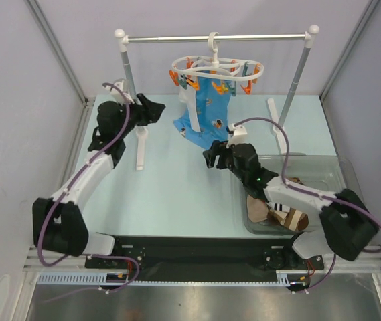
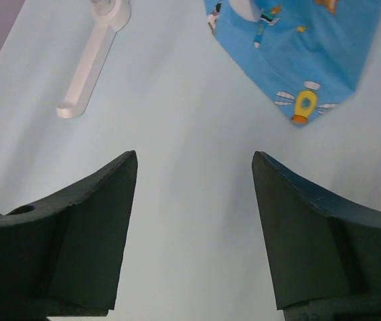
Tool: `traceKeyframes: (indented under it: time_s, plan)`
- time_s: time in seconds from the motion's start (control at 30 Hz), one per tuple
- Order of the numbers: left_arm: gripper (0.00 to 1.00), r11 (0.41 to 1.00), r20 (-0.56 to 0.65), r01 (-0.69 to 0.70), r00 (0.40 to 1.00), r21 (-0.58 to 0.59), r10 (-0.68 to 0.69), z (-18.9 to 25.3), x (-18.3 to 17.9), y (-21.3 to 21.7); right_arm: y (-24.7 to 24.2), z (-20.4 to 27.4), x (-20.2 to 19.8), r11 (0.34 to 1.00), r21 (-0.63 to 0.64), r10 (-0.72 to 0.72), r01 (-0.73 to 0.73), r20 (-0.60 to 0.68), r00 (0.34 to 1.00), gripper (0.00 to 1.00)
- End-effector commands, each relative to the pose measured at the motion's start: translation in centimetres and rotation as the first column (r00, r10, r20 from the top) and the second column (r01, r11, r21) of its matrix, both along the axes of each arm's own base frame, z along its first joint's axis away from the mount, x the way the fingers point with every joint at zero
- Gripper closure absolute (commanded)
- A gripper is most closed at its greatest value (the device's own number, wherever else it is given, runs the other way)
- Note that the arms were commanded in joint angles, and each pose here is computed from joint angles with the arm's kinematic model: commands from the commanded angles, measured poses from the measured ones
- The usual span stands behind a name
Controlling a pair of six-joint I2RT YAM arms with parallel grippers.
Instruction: Remove the socks clipped to the hanger
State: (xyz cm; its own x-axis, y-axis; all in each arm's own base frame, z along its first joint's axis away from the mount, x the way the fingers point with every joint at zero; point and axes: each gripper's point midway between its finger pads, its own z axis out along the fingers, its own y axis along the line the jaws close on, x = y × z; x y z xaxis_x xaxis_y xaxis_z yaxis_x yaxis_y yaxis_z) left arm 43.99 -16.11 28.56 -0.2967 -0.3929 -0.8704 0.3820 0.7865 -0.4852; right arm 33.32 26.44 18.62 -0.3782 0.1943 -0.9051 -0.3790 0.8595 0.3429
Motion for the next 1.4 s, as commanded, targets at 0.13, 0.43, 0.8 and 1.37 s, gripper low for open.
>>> traceKeyframes:
  time_s: [0.13,0.43,0.8,1.37]
  plan:
    - [0.27,0.995,-0.056,-0.098,0.994,-0.027,0.096,2.5,-5.5,3.4,6.6,2.5,7.0,0.995,0.085,0.032,-0.056,0.256,0.966,0.31]
    - [0.27,0.998,-0.033,0.005,0.999,-0.062,-0.007,3.2,-10.1,2.3,7.6,1.0,15.6,0.987,-0.012,-0.141,0.160,0.414,0.899,0.30]
    - [0.27,0.996,-0.036,0.049,0.998,-0.079,-0.052,2.8,-12.1,1.9,8.8,-3.3,22.2,0.977,-0.119,-0.120,0.178,0.387,0.914,0.41]
    - [0.26,0.997,-0.010,-0.053,0.999,0.054,0.054,5.7,-12.4,4.3,10.9,3.5,2.7,0.941,-0.117,0.339,-0.318,0.376,0.863,1.00]
